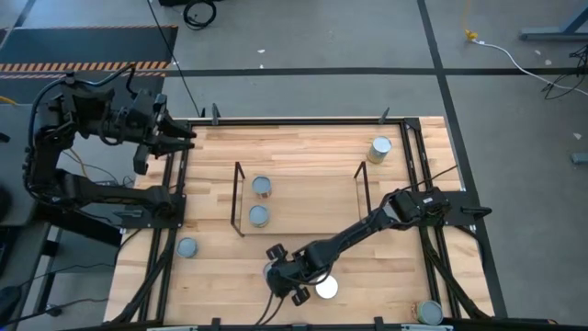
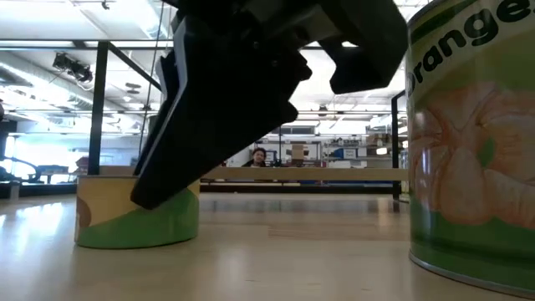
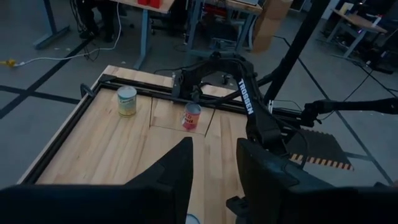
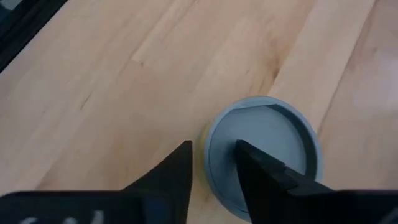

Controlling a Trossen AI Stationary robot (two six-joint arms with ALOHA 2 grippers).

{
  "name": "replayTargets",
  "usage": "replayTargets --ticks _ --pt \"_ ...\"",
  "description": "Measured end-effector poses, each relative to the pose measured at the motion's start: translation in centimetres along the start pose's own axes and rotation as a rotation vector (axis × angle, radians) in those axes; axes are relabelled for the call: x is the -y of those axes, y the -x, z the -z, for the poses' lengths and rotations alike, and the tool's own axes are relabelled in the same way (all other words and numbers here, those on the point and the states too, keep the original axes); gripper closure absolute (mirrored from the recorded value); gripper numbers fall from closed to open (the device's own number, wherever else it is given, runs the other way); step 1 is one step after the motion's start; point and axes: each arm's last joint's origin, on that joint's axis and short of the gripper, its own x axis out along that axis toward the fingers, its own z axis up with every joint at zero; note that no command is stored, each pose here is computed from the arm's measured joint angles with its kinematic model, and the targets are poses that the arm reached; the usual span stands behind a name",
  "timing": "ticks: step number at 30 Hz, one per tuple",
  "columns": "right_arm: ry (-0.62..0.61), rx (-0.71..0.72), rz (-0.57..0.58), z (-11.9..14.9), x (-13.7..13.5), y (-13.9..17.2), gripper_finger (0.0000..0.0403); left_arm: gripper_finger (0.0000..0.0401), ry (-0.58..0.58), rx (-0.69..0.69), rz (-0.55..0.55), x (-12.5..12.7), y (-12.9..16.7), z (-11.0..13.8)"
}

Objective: Pick and place cans onto a shelf
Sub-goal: Put the canned mushroom on the shelf

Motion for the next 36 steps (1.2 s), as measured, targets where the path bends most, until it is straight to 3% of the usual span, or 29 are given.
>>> replayTargets --ticks 9,11,15,20,28,36 --pt "-0.034 -0.008 0.026 0.1 0.3 0.0 0.0370 0.0273 -0.019 0.000 -0.002 0.0 0.0 0.0" --pt "-0.088 -0.004 0.019 0.1 0.6 0.0 0.0390 0.0273 -0.038 -0.004 -0.002 0.0 0.0 0.1" --pt "-0.223 -0.008 0.043 0.0 1.4 1.3 0.0392 0.0273 -0.044 -0.028 -0.003 0.0 0.0 0.3" --pt "-0.281 0.078 0.069 -1.6 3.5 7.1 0.0396 0.0273 -0.056 -0.052 0.000 0.0 0.0 0.5" --pt "-0.405 0.164 0.125 -1.6 7.9 16.6 0.0395 0.0273 -0.049 -0.074 0.000 0.1 0.3 0.9" --pt "-0.525 0.044 0.245 1.3 12.4 18.7 0.0395 0.0273 -0.043 -0.079 -0.001 0.1 0.4 1.0"
